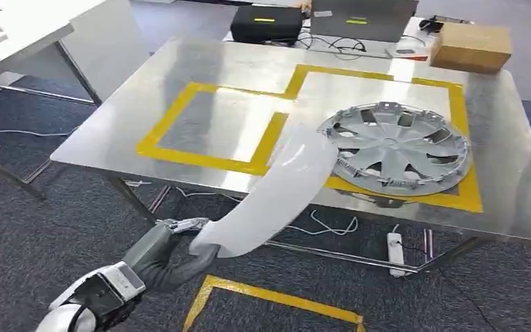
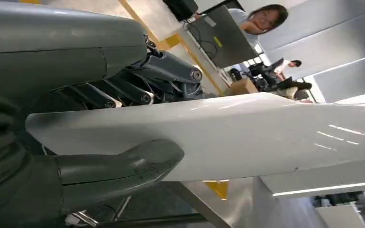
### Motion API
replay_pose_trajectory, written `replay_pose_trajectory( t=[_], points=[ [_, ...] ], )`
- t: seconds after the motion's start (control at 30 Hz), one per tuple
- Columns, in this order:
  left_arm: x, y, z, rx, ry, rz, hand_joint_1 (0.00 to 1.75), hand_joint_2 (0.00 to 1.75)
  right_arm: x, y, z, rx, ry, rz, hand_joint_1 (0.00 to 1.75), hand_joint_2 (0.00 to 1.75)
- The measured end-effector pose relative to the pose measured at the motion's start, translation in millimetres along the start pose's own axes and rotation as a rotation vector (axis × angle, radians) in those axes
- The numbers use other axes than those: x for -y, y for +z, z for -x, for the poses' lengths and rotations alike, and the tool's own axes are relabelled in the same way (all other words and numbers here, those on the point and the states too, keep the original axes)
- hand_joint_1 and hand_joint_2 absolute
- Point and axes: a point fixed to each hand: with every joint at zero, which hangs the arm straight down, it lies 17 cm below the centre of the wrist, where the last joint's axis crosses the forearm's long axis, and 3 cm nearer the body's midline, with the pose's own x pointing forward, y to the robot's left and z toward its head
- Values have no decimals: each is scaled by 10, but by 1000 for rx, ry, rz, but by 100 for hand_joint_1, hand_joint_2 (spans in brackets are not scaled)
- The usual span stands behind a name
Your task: Take the parts from the cabinet and place them on the table.
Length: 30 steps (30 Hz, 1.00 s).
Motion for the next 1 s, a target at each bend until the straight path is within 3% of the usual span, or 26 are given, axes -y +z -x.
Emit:
replay_pose_trajectory(
  t=[0.3, 1.0],
  points=[
    [-45, -65, 122, -45, -25, -24, 175, 175, -4, 27, 1, -2, 12, -1, 0, 175],
    [-491, -160, 568, -226, -109, -249, 175, 175, -72, 177, 173, -64, 46, -40, 0, 175]
  ],
)
